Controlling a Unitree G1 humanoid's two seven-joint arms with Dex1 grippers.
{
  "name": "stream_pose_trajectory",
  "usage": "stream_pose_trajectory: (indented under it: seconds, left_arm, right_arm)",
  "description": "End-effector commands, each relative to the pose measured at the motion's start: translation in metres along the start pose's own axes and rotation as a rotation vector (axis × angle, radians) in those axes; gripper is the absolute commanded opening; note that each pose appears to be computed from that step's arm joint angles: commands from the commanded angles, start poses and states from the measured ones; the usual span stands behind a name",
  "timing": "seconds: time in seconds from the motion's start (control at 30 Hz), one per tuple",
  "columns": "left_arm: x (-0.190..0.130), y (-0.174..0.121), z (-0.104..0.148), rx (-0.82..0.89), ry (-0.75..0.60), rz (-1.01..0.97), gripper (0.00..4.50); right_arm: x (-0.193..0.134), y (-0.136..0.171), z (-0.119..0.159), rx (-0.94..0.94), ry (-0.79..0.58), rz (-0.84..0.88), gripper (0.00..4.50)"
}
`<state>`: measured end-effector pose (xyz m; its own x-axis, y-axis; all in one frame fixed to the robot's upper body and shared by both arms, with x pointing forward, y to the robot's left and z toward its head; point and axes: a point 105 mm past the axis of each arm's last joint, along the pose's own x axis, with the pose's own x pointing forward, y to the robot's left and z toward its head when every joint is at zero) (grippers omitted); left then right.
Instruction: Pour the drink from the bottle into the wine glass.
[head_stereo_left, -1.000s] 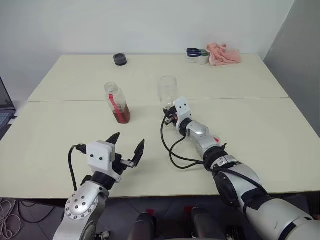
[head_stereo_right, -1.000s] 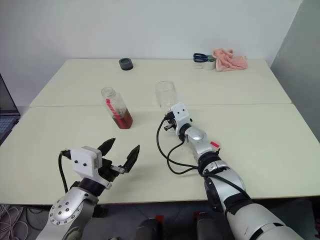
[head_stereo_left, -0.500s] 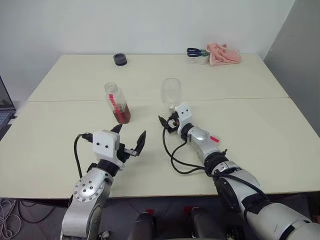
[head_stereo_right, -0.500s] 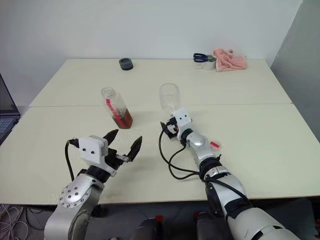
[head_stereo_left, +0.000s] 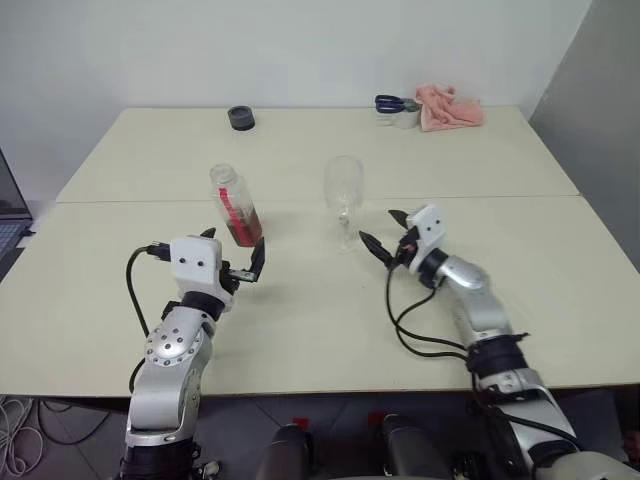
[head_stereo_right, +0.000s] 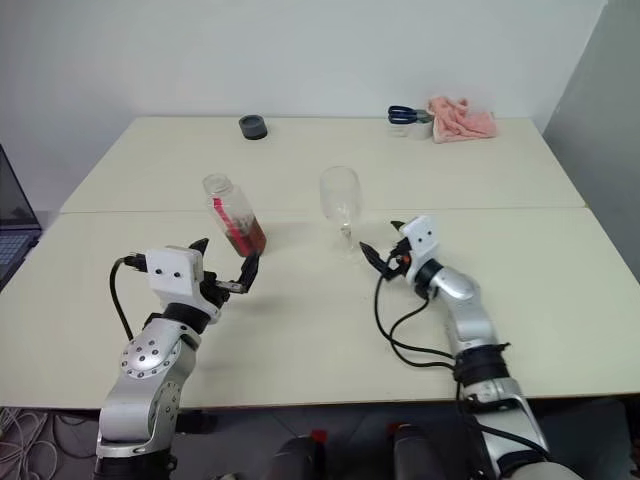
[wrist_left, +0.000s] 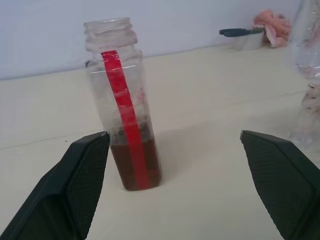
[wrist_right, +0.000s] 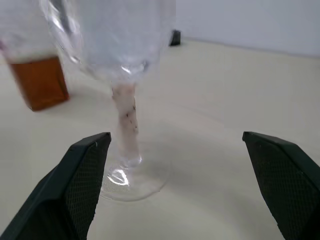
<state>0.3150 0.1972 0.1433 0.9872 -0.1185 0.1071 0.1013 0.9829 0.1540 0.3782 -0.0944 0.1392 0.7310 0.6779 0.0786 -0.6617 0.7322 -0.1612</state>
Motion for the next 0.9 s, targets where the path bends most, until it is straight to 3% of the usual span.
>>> stream_pose_trajectory:
  seconds: [0.03,0.3,0.9]
  left_arm:
    - [0.004,0.011,0.009,0.029,-0.038,0.044,4.50]
    - [0.012,0.023,0.007,0.031,-0.033,0.061,4.50]
    - [0.035,0.036,0.013,0.045,-0.059,0.040,4.50]
  right_arm:
    - [-0.026,0.010,0.051,-0.031,-0.064,0.155,4.49]
    - [-0.075,0.060,0.088,-0.014,0.036,0.512,4.49]
    - [-0.070,0.075,0.114,-0.003,-0.034,0.466,4.49]
